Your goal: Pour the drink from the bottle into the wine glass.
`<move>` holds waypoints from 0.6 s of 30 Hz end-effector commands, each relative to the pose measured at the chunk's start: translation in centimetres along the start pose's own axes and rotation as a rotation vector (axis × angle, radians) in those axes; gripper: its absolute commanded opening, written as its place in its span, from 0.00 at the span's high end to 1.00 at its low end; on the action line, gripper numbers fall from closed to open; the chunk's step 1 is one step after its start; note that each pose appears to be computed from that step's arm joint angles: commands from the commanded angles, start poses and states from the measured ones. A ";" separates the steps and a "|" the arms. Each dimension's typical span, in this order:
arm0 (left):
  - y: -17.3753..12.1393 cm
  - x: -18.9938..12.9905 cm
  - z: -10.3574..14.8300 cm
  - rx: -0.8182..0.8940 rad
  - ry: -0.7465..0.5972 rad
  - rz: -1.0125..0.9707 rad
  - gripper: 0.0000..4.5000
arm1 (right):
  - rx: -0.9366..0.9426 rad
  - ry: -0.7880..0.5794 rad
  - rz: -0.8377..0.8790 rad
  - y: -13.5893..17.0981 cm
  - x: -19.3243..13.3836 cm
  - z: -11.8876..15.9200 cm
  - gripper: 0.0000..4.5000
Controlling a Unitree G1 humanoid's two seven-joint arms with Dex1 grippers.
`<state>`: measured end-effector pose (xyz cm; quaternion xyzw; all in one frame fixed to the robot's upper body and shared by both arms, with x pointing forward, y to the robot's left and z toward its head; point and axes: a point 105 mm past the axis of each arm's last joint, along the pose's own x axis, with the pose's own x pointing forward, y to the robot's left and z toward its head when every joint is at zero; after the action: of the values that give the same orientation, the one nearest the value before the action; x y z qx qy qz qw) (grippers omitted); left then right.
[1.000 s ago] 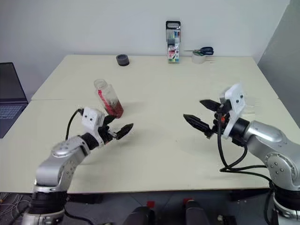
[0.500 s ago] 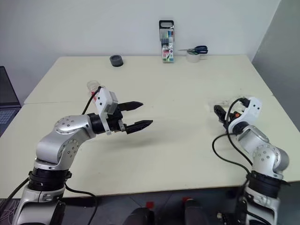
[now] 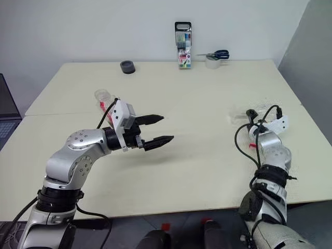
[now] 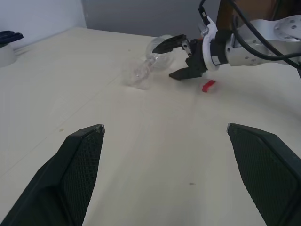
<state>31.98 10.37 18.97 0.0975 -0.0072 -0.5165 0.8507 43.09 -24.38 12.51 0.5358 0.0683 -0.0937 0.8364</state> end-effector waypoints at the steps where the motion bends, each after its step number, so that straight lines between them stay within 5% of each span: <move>1: 0.0 -0.2 1.2 0.049 -0.030 -0.005 0.01 | 0.019 -0.042 0.039 1.4 1.2 0.5 0.00; 18: 0.4 0.0 1.5 0.066 -0.013 -0.031 0.01 | 0.112 -0.060 0.011 2.7 3.5 -1.1 0.00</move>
<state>32.33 10.39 19.40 0.1044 -0.0082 -0.5255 0.8443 47.02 -22.13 13.04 0.5766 0.0471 -0.1064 0.8087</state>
